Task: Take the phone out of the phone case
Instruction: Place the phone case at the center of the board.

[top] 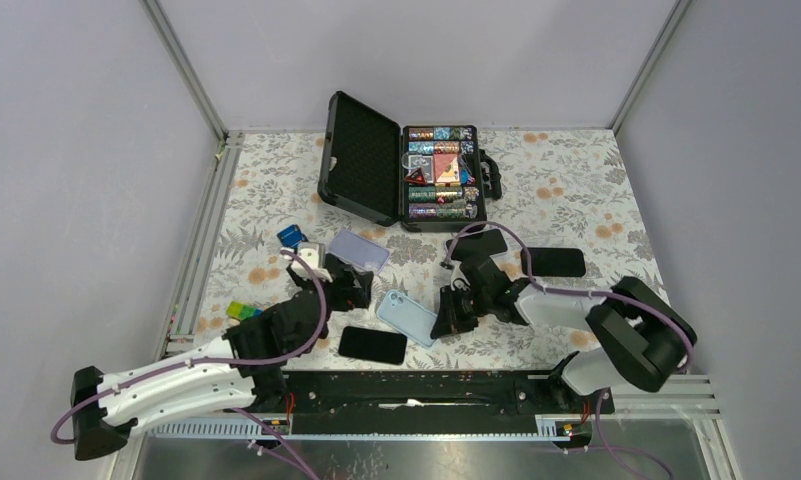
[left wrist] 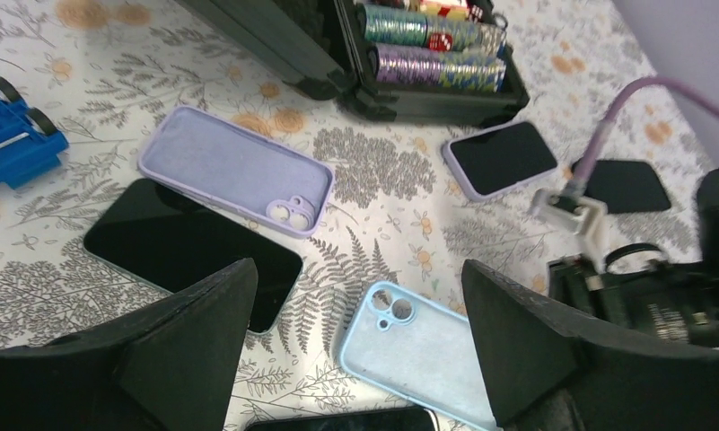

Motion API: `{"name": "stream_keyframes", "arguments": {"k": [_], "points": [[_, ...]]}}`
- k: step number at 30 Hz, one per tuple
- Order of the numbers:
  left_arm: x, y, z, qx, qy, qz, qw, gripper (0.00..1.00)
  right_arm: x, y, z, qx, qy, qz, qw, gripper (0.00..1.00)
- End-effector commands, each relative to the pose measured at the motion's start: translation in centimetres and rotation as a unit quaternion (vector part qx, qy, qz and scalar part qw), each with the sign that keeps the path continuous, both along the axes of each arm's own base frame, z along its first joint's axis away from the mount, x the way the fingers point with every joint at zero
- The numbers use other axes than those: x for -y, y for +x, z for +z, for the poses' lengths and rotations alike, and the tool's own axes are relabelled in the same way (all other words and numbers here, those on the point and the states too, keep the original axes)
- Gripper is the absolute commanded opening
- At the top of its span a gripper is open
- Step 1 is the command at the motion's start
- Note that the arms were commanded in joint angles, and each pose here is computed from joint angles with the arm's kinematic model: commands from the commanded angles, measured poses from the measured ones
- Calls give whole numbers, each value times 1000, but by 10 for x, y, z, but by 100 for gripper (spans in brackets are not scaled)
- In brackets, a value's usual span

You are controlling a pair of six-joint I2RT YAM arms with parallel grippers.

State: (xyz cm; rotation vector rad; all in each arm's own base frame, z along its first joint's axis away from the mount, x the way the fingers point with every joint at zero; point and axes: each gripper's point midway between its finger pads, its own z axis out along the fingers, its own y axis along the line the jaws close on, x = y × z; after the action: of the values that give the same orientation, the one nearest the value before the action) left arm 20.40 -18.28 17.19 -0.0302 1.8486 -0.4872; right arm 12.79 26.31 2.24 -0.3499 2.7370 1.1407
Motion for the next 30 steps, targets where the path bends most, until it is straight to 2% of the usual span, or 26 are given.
{"name": "stream_keyframes", "arguments": {"k": [1, 9, 14, 19, 26, 30], "points": [[-19, 4, 40, 31, -27, 34, 999, 88, -10, 8, -5, 31, -19, 49, 998, 0], [-34, -1, 55, 44, -33, 37, 998, 89, -25, 24, 12, 86, 1, 86, 993, 1], [-33, -2, 59, 50, -33, 31, 998, 89, -40, 24, 14, 75, 13, 137, 988, 5], [-34, -2, 61, 53, -29, 29, 998, 90, -44, 27, 11, 46, -11, 157, 986, 8], [-34, -3, 62, 54, -30, 26, 998, 90, -42, 13, 12, 30, 11, 169, 985, 22], [-35, -3, 63, 56, -27, 25, 998, 91, -36, 4, 9, 25, 10, 178, 984, 34]]}}
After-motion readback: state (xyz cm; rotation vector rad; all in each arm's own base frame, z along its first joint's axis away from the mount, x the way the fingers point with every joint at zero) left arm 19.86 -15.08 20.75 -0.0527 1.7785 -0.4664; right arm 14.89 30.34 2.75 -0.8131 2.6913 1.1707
